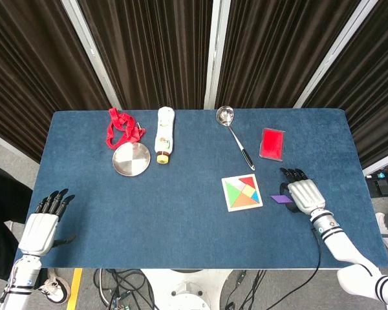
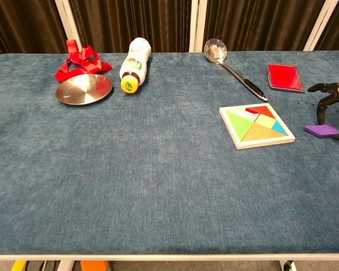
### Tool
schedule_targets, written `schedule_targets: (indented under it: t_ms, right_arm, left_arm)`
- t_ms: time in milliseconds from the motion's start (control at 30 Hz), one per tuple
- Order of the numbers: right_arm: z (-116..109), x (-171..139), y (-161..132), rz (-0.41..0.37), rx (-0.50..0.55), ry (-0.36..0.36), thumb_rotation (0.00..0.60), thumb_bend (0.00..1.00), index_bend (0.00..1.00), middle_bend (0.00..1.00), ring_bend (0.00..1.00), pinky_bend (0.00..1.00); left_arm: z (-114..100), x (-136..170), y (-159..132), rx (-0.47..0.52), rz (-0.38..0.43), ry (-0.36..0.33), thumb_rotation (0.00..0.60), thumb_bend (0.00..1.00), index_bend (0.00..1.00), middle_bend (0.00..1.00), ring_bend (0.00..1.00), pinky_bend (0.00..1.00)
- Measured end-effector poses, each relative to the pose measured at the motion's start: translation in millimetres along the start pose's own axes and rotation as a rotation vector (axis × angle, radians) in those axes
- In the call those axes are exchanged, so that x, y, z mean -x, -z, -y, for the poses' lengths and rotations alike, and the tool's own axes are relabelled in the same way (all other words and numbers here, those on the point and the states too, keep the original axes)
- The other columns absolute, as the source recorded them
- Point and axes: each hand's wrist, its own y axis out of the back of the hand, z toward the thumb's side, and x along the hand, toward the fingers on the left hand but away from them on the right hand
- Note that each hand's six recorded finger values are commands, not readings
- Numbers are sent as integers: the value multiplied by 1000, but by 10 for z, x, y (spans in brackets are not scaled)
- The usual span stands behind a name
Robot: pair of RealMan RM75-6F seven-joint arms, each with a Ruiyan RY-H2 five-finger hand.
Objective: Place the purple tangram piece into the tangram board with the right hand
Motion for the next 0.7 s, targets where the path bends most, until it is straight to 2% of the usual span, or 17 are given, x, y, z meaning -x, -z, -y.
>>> schedule_targets:
  t_ms: [333, 533, 700]
  right_arm:
    - [-81, 24, -44, 4, 80, 14, 600, 220, 555, 0, 0, 0]
    - [-257, 124, -188, -14, 141, 22, 600, 219, 556, 0, 0, 0]
    - [-370, 250, -288, -5, 161, -1, 600, 219, 558, 0, 0, 0]
  left_arm:
    - [-7, 8, 17, 6, -3, -4, 600, 31, 134, 45, 0, 137]
    - [1, 18, 35, 13, -5, -5, 600, 31, 134, 45, 0, 137]
    - [2, 24, 55, 21, -7, -9, 600, 31, 134, 45, 0, 137]
